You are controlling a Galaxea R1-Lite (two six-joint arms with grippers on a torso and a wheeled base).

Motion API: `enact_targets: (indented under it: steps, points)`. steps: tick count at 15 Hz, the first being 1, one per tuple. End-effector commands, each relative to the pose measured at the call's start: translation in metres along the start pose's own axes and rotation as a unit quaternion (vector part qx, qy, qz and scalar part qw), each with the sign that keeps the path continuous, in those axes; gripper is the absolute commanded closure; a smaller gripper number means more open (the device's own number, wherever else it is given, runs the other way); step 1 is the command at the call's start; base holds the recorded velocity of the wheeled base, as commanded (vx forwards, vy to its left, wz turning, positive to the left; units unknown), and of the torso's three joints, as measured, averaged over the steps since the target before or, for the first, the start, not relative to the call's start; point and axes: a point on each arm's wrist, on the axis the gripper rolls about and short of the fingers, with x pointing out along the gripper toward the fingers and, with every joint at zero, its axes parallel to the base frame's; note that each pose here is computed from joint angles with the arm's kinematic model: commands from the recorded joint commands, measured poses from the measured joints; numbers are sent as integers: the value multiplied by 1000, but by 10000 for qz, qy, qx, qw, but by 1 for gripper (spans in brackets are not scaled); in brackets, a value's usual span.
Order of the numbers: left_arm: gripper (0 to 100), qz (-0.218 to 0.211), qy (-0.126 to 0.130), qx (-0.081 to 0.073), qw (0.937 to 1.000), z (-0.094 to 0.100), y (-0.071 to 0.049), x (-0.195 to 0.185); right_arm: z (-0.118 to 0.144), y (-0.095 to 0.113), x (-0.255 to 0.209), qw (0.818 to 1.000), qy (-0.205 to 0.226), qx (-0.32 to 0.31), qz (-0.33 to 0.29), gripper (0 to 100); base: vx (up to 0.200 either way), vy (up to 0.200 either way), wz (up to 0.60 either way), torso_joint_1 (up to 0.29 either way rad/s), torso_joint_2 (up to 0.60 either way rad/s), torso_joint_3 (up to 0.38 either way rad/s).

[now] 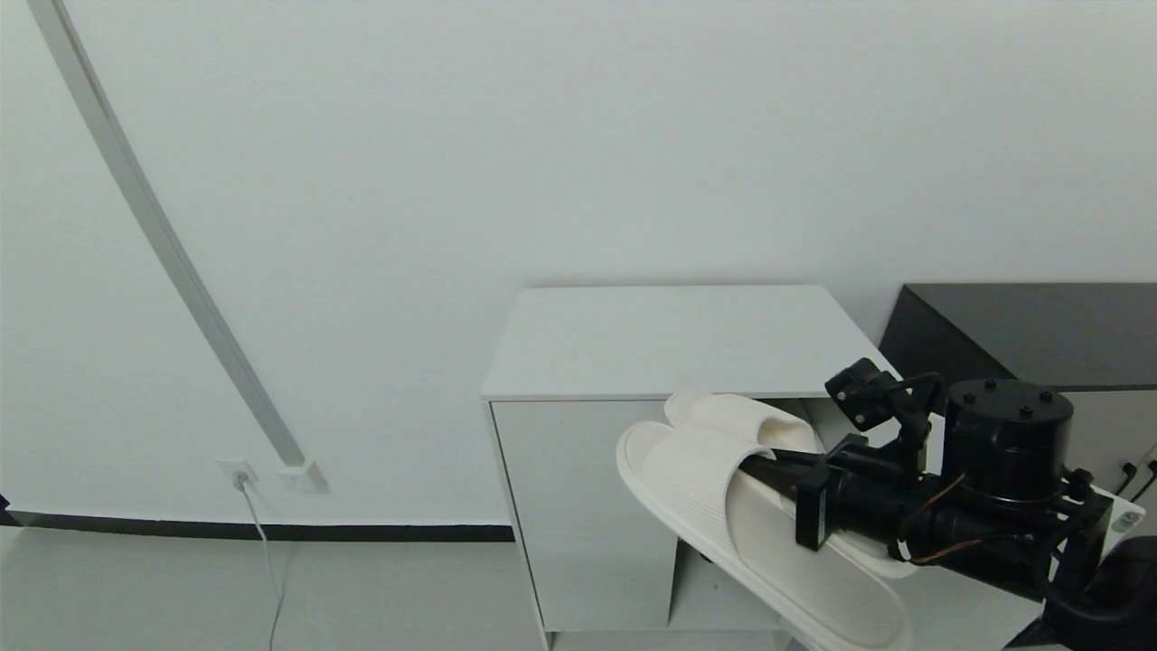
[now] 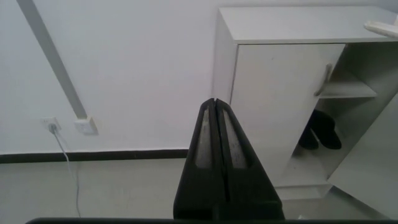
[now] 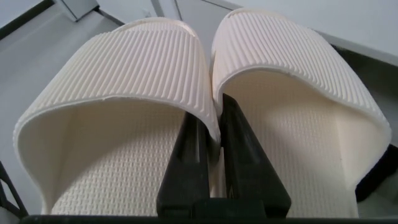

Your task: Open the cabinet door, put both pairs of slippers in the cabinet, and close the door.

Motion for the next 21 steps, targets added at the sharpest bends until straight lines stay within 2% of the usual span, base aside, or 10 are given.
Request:
enact_targets:
  steps: [1,9,21]
  points:
    - [100,-7,8,1,10000,0,0,0,-3,0,0,10000,58,-37,2,100,0,-200,0,2,7,-2]
    - [100,-7,8,1,10000,0,0,0,-3,1,-1,9999,67,-99,10,100,0,-200,0,4,3,0]
    - [100,-7,8,1,10000,0,0,0,-6,0,0,9997,96,-222,1,100,0,0,0,0,0,0]
